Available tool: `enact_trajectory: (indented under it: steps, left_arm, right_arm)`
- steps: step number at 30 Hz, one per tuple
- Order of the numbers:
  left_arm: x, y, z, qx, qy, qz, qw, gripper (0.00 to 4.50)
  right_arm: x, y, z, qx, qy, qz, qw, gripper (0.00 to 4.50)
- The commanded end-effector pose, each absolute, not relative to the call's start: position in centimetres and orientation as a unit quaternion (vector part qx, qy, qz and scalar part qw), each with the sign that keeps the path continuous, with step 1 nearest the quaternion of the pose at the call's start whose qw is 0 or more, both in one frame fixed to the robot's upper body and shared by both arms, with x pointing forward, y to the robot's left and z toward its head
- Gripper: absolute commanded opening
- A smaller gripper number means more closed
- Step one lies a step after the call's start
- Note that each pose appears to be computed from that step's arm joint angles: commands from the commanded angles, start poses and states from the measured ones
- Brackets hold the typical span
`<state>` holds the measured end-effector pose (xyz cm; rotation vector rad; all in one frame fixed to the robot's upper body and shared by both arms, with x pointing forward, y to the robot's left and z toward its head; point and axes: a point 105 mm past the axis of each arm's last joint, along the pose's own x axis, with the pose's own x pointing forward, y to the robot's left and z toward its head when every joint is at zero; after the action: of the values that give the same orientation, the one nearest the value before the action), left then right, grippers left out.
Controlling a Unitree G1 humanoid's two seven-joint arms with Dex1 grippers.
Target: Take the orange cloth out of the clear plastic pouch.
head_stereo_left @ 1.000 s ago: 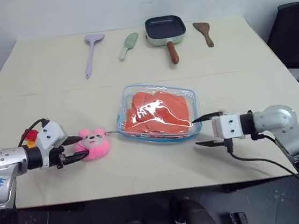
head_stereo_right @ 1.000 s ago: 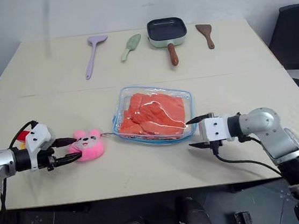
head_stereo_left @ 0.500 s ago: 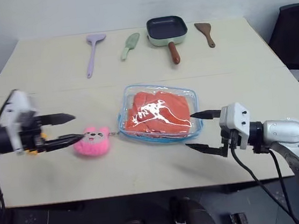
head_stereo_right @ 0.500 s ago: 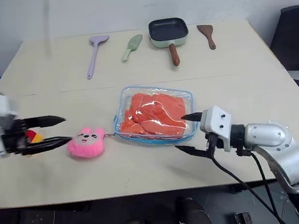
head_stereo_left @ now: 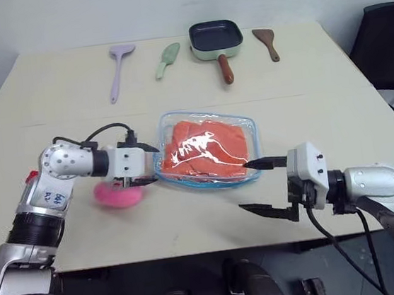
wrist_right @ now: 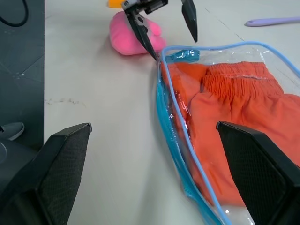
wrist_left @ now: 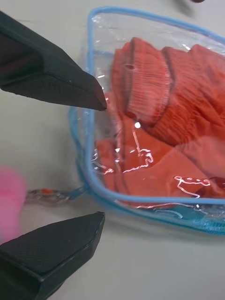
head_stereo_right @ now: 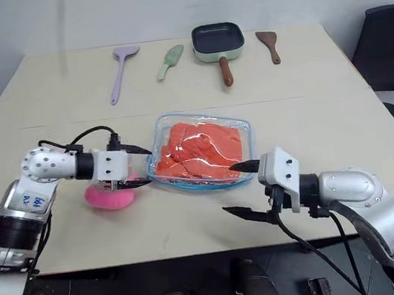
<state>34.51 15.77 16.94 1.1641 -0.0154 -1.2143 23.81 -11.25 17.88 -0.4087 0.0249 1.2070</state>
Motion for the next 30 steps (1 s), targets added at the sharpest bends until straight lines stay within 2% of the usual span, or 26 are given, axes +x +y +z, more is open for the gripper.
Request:
enact_trajectory:
  steps: [1,4,13,19,22,27,30]
  left_arm:
    - [34.7,15.5,17.7,0.524,-0.031,-0.539,0.659,3.67]
    - [34.8,15.4,17.6,0.525,-0.032,-0.543,0.655,3.03]
    - [34.6,15.0,17.4,0.509,-0.026,-0.561,0.652,0.11]
    - [33.5,14.5,17.7,0.435,0.005,-0.599,0.672,0.05]
    - [33.0,13.5,18.8,0.338,0.019,-0.620,0.708,0.05]
    - [32.6,12.5,18.9,0.241,0.052,-0.630,0.737,0.05]
    - [32.3,11.4,18.7,0.203,0.054,-0.633,0.745,0.00]
  right_arm:
    - [23.4,-11.3,18.7,-0.201,-0.004,0.557,0.806,4.45]
    - [23.5,-11.4,18.7,-0.202,-0.004,0.552,0.809,4.50]
    - [24.0,-11.6,18.7,-0.205,-0.004,0.543,0.814,4.50]
    - [24.2,-11.5,18.8,-0.209,-0.007,0.542,0.814,4.50]
    - [24.0,-11.4,18.9,-0.205,-0.006,0.548,0.811,4.50]
    - [22.8,-11.2,18.5,-0.193,0.009,0.571,0.798,4.50]
    - [23.0,-11.3,18.4,-0.186,0.010,0.561,0.806,3.86]
